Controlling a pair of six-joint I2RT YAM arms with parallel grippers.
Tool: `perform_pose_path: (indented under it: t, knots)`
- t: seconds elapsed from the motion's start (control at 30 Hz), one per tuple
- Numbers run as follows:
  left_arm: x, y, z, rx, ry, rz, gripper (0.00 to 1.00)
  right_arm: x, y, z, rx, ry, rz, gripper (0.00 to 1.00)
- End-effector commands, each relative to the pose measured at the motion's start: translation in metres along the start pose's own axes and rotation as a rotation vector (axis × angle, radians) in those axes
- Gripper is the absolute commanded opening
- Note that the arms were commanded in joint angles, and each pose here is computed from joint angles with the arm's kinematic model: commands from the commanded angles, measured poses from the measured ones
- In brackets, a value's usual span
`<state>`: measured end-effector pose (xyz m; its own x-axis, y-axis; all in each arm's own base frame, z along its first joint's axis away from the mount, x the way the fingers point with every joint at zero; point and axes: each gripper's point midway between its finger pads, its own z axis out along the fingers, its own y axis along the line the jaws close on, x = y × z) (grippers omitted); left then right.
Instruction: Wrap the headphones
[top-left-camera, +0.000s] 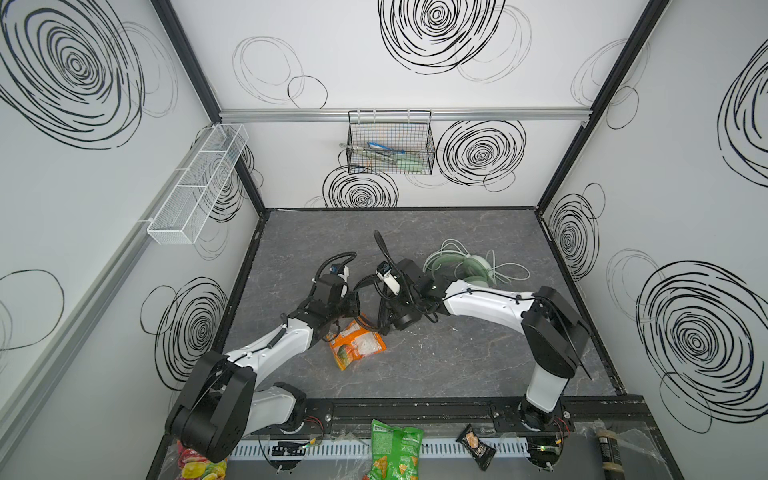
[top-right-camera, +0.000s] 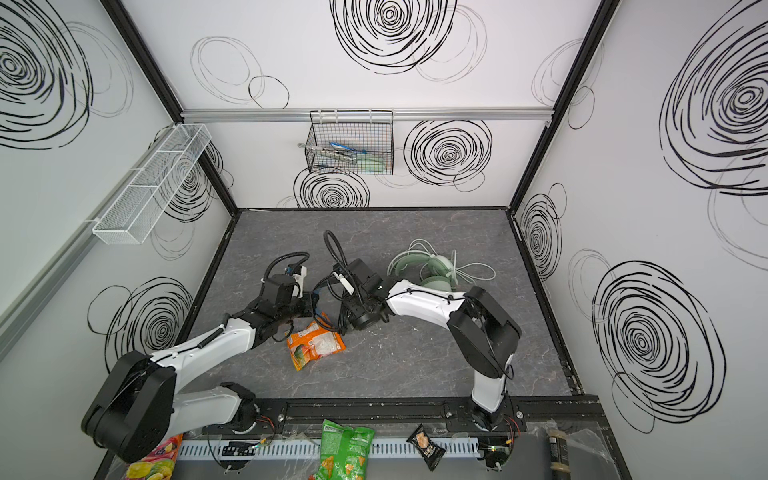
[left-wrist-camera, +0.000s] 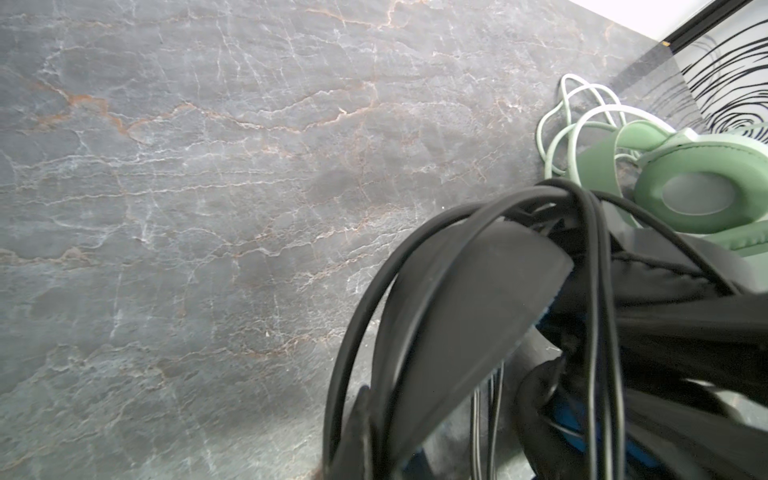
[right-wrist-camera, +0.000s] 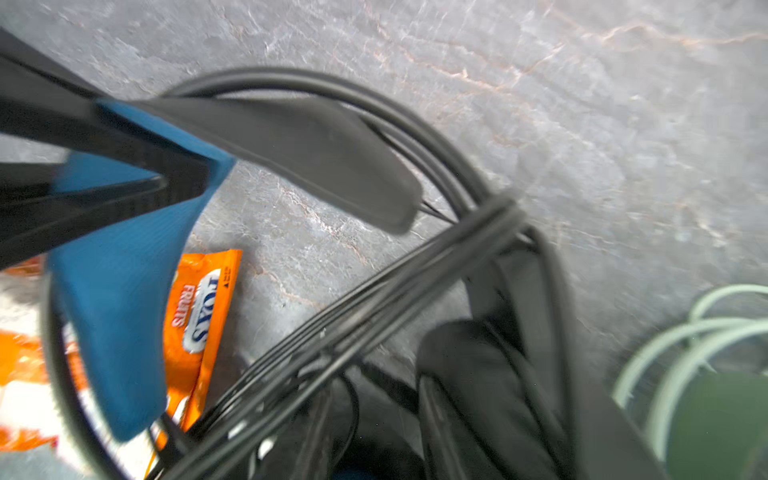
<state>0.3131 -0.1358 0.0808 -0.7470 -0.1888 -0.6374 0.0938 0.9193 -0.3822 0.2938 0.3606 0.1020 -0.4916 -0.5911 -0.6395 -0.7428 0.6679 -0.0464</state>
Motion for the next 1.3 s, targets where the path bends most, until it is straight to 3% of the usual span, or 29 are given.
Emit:
perform_pose_path:
  t: [0.0, 0.33, 0.73, 0.9, 1.27]
  knots:
    - [-0.022, -0.012, -0.002, 0.041, -0.063, 0.008, 0.0, 0.002, -0.016, -0.016, 0.068, -0.002, 0.008, 0.41]
    - [-0.026, -0.009, -0.001, 0.032, -0.065, -0.012, 0.0, -0.001, -0.019, -0.049, 0.111, -0.034, 0.003, 0.45]
    - [-0.081, -0.019, -0.002, 0.099, -0.113, -0.063, 0.0, -0.058, -0.051, -0.162, 0.154, -0.338, 0.069, 0.8]
    - [-0.111, -0.011, 0.01, 0.128, -0.118, -0.096, 0.0, -0.053, -0.069, -0.175, 0.168, -0.373, 0.104, 0.91]
    - [-0.163, 0.026, 0.07, 0.146, -0.085, -0.129, 0.0, -0.034, -0.101, -0.18, 0.173, -0.403, 0.169, 0.98]
